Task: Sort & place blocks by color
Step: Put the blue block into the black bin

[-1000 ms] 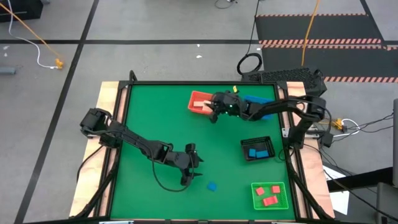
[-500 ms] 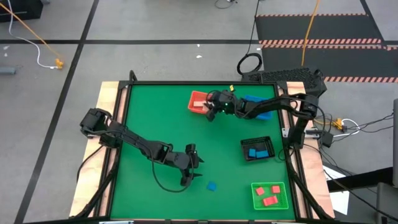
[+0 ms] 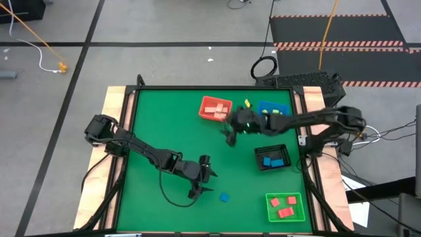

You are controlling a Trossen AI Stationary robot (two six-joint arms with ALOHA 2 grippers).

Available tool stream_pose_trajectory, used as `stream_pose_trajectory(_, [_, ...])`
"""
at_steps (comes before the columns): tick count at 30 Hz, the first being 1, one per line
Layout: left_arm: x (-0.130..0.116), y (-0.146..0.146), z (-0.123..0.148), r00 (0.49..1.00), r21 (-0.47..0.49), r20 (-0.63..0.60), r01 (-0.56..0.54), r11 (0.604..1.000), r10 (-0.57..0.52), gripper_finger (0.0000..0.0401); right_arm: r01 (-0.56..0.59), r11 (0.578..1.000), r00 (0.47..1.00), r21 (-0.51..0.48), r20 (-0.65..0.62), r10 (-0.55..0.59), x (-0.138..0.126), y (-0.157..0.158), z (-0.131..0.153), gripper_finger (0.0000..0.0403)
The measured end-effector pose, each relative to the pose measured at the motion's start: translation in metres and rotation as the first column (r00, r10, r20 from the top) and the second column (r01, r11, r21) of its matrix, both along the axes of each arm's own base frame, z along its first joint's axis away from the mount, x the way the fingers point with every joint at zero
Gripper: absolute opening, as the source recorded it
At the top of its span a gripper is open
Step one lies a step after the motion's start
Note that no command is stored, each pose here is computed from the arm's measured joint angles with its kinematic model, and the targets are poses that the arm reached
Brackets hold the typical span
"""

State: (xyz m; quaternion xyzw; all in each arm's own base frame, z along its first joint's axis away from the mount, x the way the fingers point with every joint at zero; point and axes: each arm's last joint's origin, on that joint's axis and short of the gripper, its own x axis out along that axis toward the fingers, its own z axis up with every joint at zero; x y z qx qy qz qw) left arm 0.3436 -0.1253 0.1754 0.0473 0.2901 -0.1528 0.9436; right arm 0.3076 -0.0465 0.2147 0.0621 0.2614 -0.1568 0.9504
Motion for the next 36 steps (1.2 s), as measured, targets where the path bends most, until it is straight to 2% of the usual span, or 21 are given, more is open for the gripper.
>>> stream_pose_trajectory(6, [0.003,-0.006,0.008,0.994,0.016,0.104,0.04,0.999,-0.042,0.0292,-0.142,0.984,0.987,0.106,-0.066,0.149,-0.02,0.069,0.012,0.0263])
stream_pose_trajectory(11, [0.005,-0.016,0.007,0.984,-0.005,0.165,0.062,0.998,-0.06,0.0292,-0.155,0.979,0.984,0.134,-0.067,0.165,-0.032,0.118,0.012,0.0263])
stream_pose_trajectory(16, [0.009,-0.032,-0.012,0.976,-0.012,0.197,0.093,0.996,-0.089,0.0292,-0.168,0.969,0.983,0.182,-0.042,0.178,-0.043,0.154,0.011,0.0263])
stream_pose_trajectory(25, [0.019,-0.041,-0.057,0.961,0.123,0.253,0.082,0.989,-0.111,0.0292,-0.172,0.954,0.984,0.244,0.008,0.175,-0.056,0.182,0.013,0.0263])
stream_pose_trajectory(30, [0.023,-0.042,-0.073,0.957,0.113,0.27,0.077,0.991,-0.105,0.0292,-0.169,0.947,0.985,0.271,0.012,0.173,-0.058,0.186,0.013,0.0263])
stream_pose_trajectory(36, [0.024,-0.042,-0.09,0.972,0.07,0.224,0.057,0.996,-0.071,0.0292,-0.171,0.948,0.985,0.27,0.013,0.173,-0.058,0.186,0.013,0.0263])
